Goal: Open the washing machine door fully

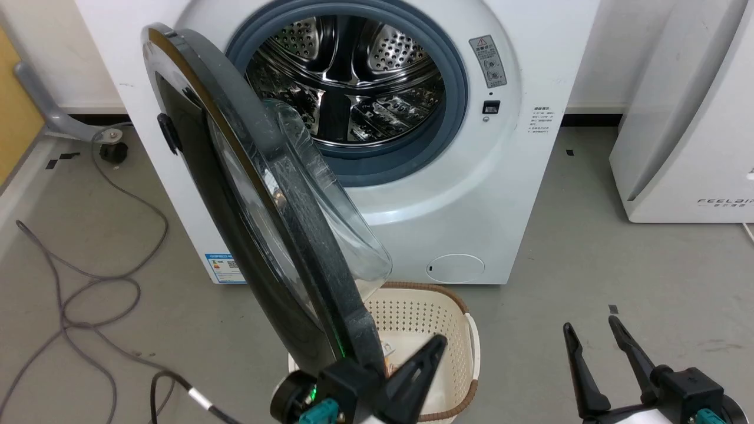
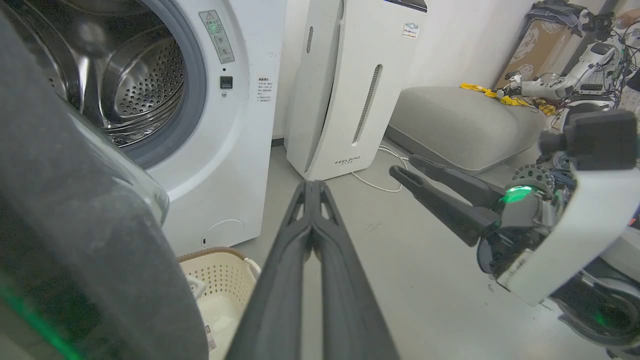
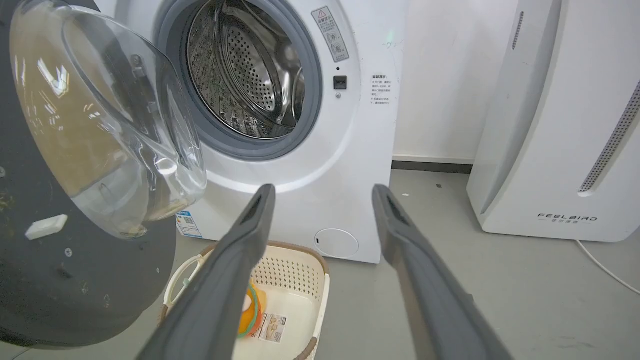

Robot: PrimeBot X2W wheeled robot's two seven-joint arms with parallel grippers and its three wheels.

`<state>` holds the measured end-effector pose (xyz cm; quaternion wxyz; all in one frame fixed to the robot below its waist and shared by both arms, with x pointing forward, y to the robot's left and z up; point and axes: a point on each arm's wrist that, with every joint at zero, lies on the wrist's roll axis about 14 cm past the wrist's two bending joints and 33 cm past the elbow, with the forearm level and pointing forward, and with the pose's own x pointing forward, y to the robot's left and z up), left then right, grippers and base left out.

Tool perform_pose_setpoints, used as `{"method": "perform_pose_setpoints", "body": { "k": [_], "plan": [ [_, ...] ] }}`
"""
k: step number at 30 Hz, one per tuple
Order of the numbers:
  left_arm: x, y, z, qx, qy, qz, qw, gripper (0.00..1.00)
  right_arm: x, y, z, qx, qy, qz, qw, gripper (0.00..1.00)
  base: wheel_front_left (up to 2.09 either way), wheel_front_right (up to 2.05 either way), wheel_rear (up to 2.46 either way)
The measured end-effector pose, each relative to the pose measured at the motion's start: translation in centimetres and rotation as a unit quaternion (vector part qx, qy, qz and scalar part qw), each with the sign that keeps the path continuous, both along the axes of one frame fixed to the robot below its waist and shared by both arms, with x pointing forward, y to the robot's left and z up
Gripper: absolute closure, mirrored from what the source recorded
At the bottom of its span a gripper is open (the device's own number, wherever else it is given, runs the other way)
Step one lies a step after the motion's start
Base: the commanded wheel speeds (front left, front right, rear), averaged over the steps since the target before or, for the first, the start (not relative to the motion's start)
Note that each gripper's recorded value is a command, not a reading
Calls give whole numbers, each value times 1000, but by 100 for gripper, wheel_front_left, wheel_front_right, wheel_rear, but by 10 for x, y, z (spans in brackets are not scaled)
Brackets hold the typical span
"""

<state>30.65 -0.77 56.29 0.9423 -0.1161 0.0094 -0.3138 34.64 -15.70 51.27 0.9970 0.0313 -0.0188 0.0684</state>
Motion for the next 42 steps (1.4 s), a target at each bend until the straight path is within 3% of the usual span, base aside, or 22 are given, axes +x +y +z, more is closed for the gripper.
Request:
{"method": "perform_pose_setpoints", "body": {
  "k": [13,28,35,42],
  "plan": [
    [33,19,-16,10,-4,72,997,100,-4,-4,-7,3,12,-7,1000,0,0,0,0],
    [10,67,-10,8,-24,156,987,100,-2,13,-14,3,23,21,999,0,0,0,0],
    [-7,101,-11,14,-19,219,976,100,5,28,-12,4,21,46,999,0,0,0,0],
    [-15,149,2,13,-53,305,951,100,13,50,-14,-5,23,81,996,0,0,0,0]
  ]
}}
